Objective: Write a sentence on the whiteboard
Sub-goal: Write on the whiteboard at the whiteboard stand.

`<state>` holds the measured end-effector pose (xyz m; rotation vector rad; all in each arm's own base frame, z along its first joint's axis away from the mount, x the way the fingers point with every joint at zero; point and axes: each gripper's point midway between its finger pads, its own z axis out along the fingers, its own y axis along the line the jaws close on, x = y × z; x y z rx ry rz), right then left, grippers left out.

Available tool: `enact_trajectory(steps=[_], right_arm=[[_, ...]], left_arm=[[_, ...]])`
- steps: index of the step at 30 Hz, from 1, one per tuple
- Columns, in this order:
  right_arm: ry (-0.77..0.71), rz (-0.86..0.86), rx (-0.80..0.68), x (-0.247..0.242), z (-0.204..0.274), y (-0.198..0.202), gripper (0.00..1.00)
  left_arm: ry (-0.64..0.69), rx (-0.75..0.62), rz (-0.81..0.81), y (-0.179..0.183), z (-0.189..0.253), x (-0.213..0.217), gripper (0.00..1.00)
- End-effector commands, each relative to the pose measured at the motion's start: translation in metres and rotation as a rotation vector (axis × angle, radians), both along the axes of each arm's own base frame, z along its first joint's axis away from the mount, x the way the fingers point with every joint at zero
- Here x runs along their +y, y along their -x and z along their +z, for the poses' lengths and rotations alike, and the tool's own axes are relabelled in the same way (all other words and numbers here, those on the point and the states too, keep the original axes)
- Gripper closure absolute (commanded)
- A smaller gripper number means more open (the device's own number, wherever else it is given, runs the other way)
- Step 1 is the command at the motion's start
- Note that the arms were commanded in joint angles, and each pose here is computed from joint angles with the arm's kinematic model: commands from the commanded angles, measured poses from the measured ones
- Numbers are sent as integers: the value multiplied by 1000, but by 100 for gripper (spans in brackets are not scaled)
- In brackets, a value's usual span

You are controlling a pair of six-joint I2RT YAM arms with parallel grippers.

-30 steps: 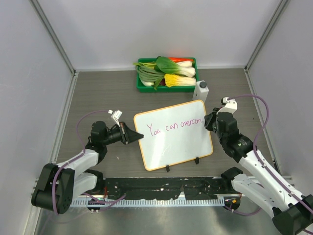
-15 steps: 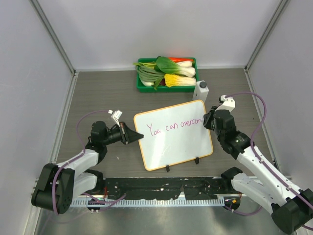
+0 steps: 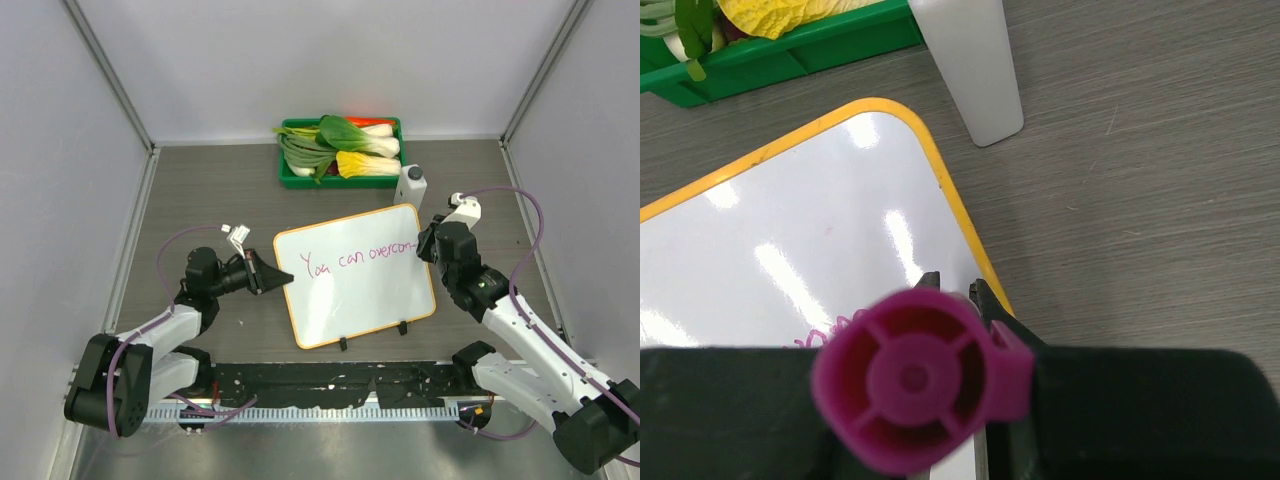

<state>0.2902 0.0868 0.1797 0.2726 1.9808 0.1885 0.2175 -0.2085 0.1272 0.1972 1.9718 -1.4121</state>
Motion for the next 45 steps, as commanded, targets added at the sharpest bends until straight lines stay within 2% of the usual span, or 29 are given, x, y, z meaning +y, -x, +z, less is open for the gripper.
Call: enact_trajectory(steps=[1, 15, 28, 36, 45], right_arm=[[5, -64, -47, -11, 16, -8, 99], [-29, -11, -82, 3, 34, -19, 99], [-38, 48, 23, 8, -2, 4, 99], [-24, 25, 40, -2, -12, 14, 99], [-6, -28, -1, -10, 3, 6, 99]], left_arm=[[-69, -54, 41, -10, -12, 6, 100], [-68, -53, 41, -10, -12, 6, 100], [-67, -57, 38, -9, -11, 6, 100], [-68, -54, 37, -9, -12, 6, 100], [-67, -53, 37, -9, -12, 6, 100]])
